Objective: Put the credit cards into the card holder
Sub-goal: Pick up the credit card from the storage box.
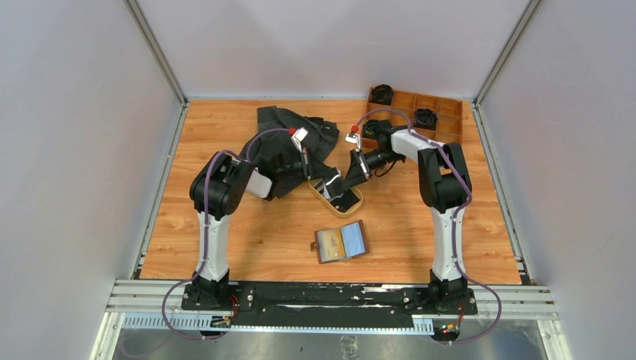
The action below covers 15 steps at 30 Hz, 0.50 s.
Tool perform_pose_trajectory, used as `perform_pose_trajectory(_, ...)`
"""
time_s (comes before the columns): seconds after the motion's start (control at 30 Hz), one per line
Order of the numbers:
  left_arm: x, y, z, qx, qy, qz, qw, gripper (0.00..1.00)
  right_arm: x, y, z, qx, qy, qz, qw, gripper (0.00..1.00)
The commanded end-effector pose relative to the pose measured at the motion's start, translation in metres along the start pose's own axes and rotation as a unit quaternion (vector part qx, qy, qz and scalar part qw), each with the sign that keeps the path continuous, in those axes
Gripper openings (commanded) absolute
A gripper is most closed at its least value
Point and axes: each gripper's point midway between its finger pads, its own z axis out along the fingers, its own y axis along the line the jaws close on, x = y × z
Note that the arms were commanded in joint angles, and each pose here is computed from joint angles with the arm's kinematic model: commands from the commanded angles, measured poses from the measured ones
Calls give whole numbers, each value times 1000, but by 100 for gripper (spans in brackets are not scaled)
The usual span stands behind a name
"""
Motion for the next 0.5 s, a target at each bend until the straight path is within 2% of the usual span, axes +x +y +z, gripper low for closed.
perform_pose_trajectory(0.0,3,10,0,-12,-17,4,1000,0,0,11,13,-33,2,27,999,16)
perform_pose_trajectory(0.1,4,8,1,-9,-18,4,1000,0,-1,10,14,-32,-1,30,999,12)
perform_pose_trajectory(0.2,5,7,1,-9,-19,3,1000,0,-2,9,14,-32,-4,35,999,2)
perform_pose_trajectory(0.27,5,7,1,-10,-20,2,1000,0,-2,9,14,-35,-5,35,999,0)
perform_pose_trajectory(0.47,2,10,2,-23,-21,-1,1000,28,-3,11,6,-35,-16,27,999,0)
